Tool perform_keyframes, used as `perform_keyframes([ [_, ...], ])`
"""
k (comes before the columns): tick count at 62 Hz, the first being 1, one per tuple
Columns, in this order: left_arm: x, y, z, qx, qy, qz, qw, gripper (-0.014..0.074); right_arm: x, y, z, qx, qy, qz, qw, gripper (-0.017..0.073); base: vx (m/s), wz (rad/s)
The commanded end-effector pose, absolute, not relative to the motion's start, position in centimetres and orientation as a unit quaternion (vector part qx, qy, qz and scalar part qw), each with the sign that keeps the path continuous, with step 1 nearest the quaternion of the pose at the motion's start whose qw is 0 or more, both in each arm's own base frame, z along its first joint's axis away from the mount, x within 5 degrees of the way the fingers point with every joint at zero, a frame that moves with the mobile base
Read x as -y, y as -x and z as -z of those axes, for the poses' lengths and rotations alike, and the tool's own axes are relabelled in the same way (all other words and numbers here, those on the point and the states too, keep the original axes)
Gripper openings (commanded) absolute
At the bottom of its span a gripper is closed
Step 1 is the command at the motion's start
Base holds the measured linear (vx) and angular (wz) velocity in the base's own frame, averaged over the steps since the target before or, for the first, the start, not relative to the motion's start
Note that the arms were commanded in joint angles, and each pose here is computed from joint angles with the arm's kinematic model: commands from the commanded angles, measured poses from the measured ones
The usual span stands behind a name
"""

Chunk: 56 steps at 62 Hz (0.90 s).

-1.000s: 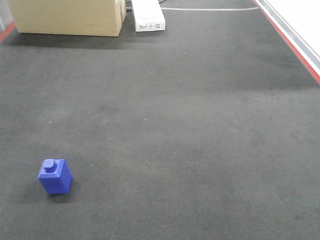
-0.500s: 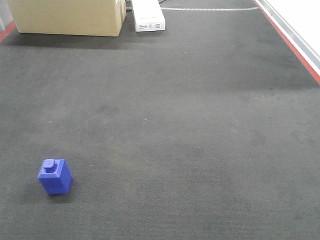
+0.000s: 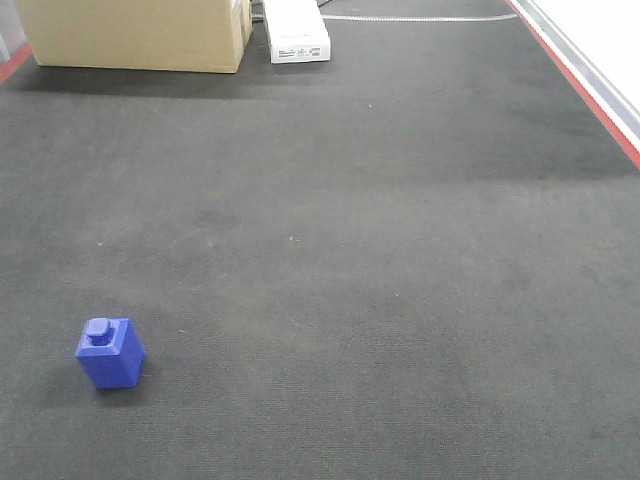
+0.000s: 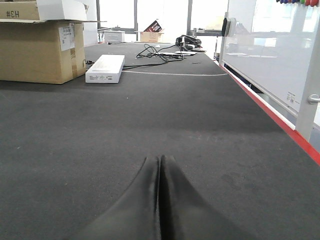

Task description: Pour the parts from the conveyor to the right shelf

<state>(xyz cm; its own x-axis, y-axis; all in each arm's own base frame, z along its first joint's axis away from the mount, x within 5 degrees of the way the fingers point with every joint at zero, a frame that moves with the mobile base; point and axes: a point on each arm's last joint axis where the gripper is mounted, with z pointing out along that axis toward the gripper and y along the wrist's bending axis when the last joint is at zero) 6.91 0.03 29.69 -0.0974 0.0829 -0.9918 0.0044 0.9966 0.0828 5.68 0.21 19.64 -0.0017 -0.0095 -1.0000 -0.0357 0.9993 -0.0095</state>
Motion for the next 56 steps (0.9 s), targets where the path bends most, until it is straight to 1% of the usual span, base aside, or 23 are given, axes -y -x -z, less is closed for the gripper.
perform_keyframes([
  [1,0.0,-8.4,-31.6,-0.778,-0.03,-0.028,0.627,-0.0006,-0.2,-5.6,-19.9,-0.681,0.015,-0.004,0.732,-0.0009,0.0,0.0],
  [7,-0.1,-9.6,-31.7,-0.808,-0.032,-0.026,0.588,-0.0006,-0.2,-5.6,-19.9,-0.681,0.015,-0.004,0.732,-0.0009,0.0,0.0],
  [24,-0.1,-11.6,-30.5,-0.837,-0.029,-0.022,0.546,-0.0002,-0.2,-5.6,-19.9,-0.681,0.015,-0.004,0.732,-0.0009,0.0,0.0],
  [32,-0.1,-12.0,-30.2,-0.845,-0.029,-0.021,0.534,0.0043,-0.2,-5.6,-19.9,-0.681,0.015,-0.004,0.732,-0.0009,0.0,0.0],
  [39,-0.1,-12.1,-30.1,-0.847,-0.029,-0.021,0.53,0.0146,-0.2,-5.6,-19.9,-0.681,0.015,-0.004,0.732,-0.0009,0.0,0.0],
  [43,-0.1,-12.1,-30.1,-0.847,-0.029,-0.021,0.53,0.0228,-0.2,-5.6,-19.9,-0.681,0.015,-0.004,0.732,-0.0009,0.0,0.0],
  [48,-0.1,-12.2,-30.2,-0.846,-0.03,-0.021,0.531,0.0362,-0.2,-5.6,-19.9,-0.681,0.015,-0.004,0.732,-0.0009,0.0,0.0],
  [56,0.0,-12.1,-30.7,-0.844,-0.028,-0.019,0.536,0.0523,-0.2,-5.6,-19.9,-0.681,0.015,-0.004,0.732,-0.0009,0.0,0.0],
])
